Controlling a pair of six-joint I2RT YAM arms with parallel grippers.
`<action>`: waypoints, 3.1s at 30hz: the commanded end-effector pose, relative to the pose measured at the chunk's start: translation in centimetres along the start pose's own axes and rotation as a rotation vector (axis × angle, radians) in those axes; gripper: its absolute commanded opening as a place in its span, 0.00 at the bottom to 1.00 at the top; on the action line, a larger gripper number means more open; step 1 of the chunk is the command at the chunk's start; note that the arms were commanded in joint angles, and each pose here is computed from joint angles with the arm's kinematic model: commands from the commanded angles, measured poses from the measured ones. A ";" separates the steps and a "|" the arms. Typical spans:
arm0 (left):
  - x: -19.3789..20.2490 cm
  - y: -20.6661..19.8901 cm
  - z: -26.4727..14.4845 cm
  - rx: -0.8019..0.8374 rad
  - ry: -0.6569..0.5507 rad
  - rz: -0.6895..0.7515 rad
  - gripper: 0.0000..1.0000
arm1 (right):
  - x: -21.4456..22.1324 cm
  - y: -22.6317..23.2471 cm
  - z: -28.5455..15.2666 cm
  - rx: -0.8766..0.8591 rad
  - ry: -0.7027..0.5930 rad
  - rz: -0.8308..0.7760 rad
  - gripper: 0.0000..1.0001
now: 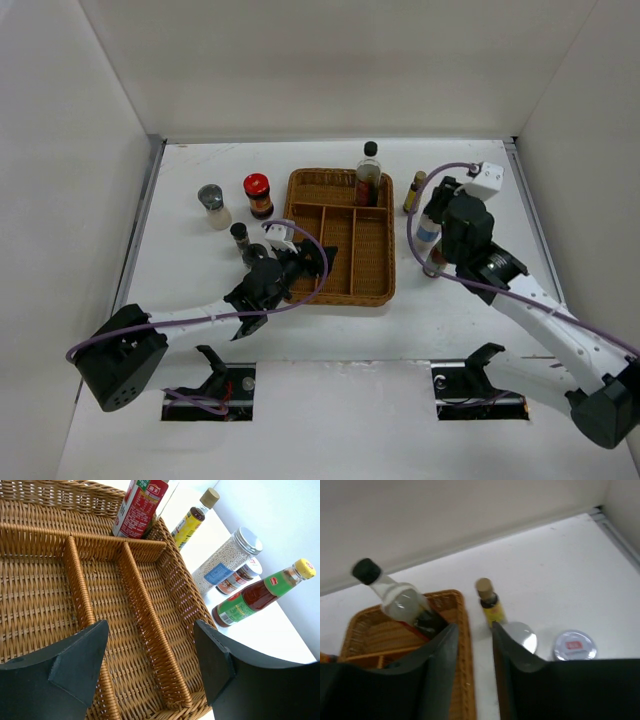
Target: Organize the condiment bottles
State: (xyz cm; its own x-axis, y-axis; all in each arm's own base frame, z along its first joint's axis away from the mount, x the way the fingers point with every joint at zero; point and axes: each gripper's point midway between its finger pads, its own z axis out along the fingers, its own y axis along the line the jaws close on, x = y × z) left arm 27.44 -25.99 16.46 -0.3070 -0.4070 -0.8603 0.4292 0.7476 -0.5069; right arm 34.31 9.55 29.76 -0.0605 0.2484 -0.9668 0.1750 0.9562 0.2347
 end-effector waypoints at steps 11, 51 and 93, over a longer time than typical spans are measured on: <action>-1.9 -1.3 -0.3 0.048 -0.063 -0.031 0.67 | 8.9 -6.2 -2.2 0.179 0.231 -0.061 0.70; -2.0 -0.6 -0.2 0.031 -0.068 -0.039 0.67 | -2.5 14.2 2.9 -0.292 -0.045 0.033 0.17; -1.5 -0.7 0.0 0.034 -0.056 -0.032 0.67 | 3.2 11.7 4.6 -0.244 0.001 0.065 0.74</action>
State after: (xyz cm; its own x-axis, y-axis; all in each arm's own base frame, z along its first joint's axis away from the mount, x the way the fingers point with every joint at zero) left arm 27.74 -25.51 16.50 -0.3038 -0.4252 -0.8526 0.4148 0.7466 -0.5202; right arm 41.55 21.67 24.05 -0.1589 0.2260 -0.9611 -0.0414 0.9711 0.2352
